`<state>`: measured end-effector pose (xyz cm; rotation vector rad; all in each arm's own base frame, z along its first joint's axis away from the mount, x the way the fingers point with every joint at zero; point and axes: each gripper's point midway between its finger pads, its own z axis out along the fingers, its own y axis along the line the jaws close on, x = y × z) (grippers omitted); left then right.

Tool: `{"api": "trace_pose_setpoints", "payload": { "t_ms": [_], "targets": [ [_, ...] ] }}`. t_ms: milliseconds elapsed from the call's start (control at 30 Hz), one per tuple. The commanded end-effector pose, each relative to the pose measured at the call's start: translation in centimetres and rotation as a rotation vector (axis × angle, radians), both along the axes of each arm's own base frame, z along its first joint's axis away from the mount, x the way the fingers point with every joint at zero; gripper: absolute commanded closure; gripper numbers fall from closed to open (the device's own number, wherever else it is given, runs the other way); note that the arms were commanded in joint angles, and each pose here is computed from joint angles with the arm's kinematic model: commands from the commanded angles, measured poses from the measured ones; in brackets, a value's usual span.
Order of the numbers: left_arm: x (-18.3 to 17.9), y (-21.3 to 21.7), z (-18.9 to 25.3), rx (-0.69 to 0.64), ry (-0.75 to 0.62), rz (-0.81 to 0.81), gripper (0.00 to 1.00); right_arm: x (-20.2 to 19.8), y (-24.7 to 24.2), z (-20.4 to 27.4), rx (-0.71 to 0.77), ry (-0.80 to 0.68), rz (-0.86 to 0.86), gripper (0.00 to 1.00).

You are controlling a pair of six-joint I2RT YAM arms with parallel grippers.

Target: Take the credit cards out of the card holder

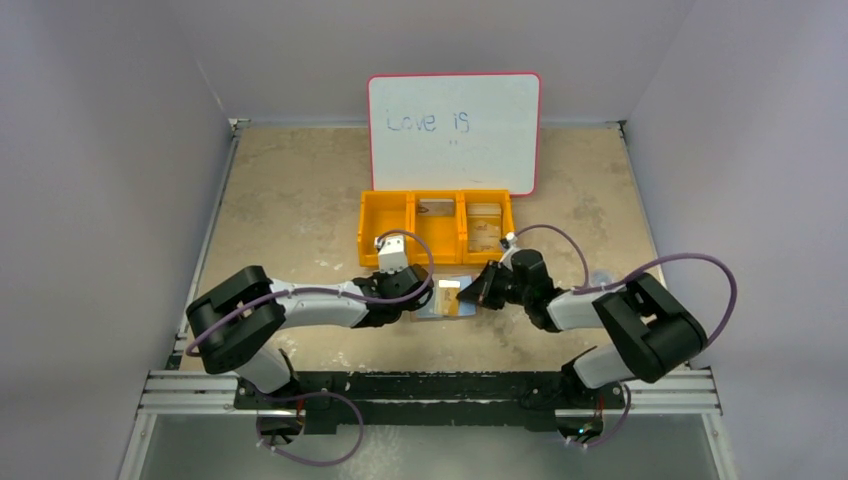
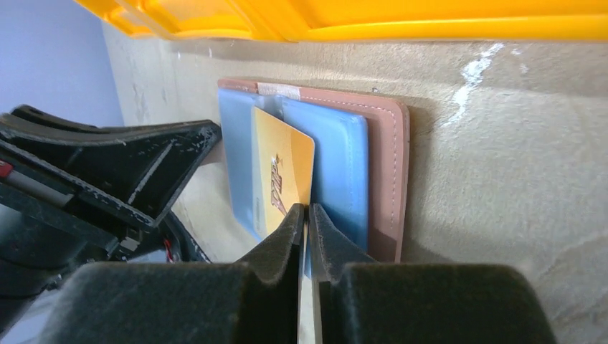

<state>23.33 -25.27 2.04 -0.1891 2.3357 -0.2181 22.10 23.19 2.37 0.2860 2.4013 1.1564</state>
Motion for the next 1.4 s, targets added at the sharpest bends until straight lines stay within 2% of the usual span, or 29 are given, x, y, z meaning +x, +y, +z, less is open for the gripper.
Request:
{"api": "trace_pose_setpoints", "payload": {
  "t_ms": [0, 67, 200, 600, 667, 733, 833, 1000, 1367],
  "targets": [
    [-1.0, 0.6, -0.7, 0.038, 0.033, -0.046, 1.00, 0.1, 1.4, 0.8, 0.078, -0.029, 0.062, 0.87],
    [-1.0, 0.6, -0.8, 0.039, 0.035, -0.047, 1.00, 0.2, 1.5, 0.8, 0.089, -0.032, 0.054, 0.78],
    [-1.1, 0.6, -0.8, 0.036, 0.038, -0.051, 1.00, 0.7, 1.5, 0.6, 0.078, -0.031, 0.043, 0.71],
    [-1.0, 0.1, -0.7, 0.030, 0.039, -0.062, 1.00, 1.5, 1.2, -1.4, 0.040, 0.004, -0.005, 0.71],
    [-1.0, 0.2, -0.7, 0.030, 0.038, -0.061, 1.00, 1.5, 1.1, -1.5, 0.035, 0.005, -0.005, 0.75],
    [-0.9, 0.2, -0.6, 0.031, 0.035, -0.058, 1.00, 1.5, 1.2, -1.5, 0.035, 0.001, 0.004, 0.82],
    [-0.9, 0.2, -0.6, 0.028, 0.036, -0.056, 1.00, 1.5, 1.4, -1.2, 0.046, -0.008, 0.019, 1.00],
    [-0.9, 0.7, -0.5, 0.045, 0.033, -0.043, 1.00, 1.2, 1.4, 0.1, 0.062, -0.029, 0.028, 1.00],
    [-0.4, 1.5, 0.5, 0.050, -0.004, 0.003, 1.00, 2.2, -2.5, 4.7, -0.131, -0.179, -0.076, 1.00]
  ]
}}
